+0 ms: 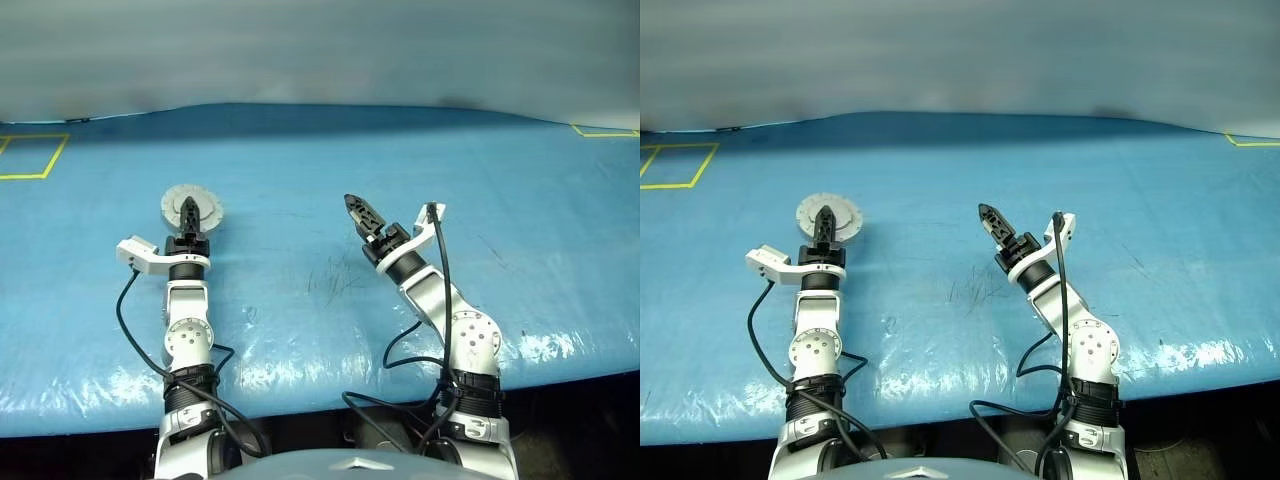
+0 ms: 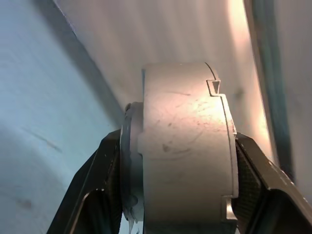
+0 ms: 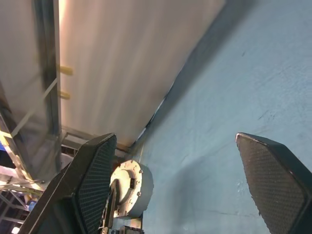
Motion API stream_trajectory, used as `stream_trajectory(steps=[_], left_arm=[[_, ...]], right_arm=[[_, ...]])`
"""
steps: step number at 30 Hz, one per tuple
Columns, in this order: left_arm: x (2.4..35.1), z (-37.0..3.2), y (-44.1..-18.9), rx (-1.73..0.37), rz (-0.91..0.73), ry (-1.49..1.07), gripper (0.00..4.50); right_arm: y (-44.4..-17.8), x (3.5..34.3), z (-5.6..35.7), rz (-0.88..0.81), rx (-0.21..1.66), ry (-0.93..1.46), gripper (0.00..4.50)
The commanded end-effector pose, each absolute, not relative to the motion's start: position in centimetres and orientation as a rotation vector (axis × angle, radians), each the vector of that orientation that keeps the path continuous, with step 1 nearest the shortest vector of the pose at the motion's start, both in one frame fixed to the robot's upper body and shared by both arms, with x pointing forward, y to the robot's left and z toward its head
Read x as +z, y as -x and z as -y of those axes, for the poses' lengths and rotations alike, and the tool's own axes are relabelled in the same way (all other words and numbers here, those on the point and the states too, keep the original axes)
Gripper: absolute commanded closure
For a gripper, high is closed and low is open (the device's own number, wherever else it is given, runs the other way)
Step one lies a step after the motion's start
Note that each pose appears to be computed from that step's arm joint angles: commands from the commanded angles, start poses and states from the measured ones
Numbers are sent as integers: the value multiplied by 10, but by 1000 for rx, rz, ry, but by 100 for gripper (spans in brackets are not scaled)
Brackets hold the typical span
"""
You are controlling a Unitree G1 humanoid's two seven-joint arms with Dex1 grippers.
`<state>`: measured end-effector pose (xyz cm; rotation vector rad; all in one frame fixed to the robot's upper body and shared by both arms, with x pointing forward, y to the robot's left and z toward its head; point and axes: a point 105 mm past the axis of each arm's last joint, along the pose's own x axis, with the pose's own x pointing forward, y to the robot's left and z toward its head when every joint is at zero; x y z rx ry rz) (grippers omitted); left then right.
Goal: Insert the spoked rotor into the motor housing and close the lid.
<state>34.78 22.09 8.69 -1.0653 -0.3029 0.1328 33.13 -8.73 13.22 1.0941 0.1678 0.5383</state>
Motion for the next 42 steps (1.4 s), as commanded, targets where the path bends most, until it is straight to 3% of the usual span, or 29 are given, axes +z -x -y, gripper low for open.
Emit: stream_trajectory(steps=[1, 8, 15, 20, 26, 31, 35, 38, 42], left_arm=[[83, -254, -344, 385, 327, 951, 183], [70, -275, -333, 550, 303, 873, 183], [73, -302, -315, 696, 338, 790, 4], [93, -349, -279, 934, 432, 576, 4], [129, -351, -269, 952, 525, 370, 4], [158, -332, -278, 840, 597, 221, 4], [185, -262, -316, 355, 628, 89, 4], [172, -220, -328, 92, 555, 67, 4], [152, -178, -332, -198, 439, 11, 4]], right_arm=[[-338, 138, 94, -123, 509, -1047, 39], [-340, 132, 94, -134, 488, -1003, 39], [-340, 129, 96, -139, 476, -999, 37], [-342, 124, 98, -148, 470, -938, 37], [-345, 128, 99, -80, 473, -764, 37], [-353, 140, 115, 60, 409, -633, 37], [-357, 151, 140, 188, 351, -378, 37], [-354, 142, 149, 168, 381, -147, 37], [-352, 139, 166, 155, 364, -79, 37]])
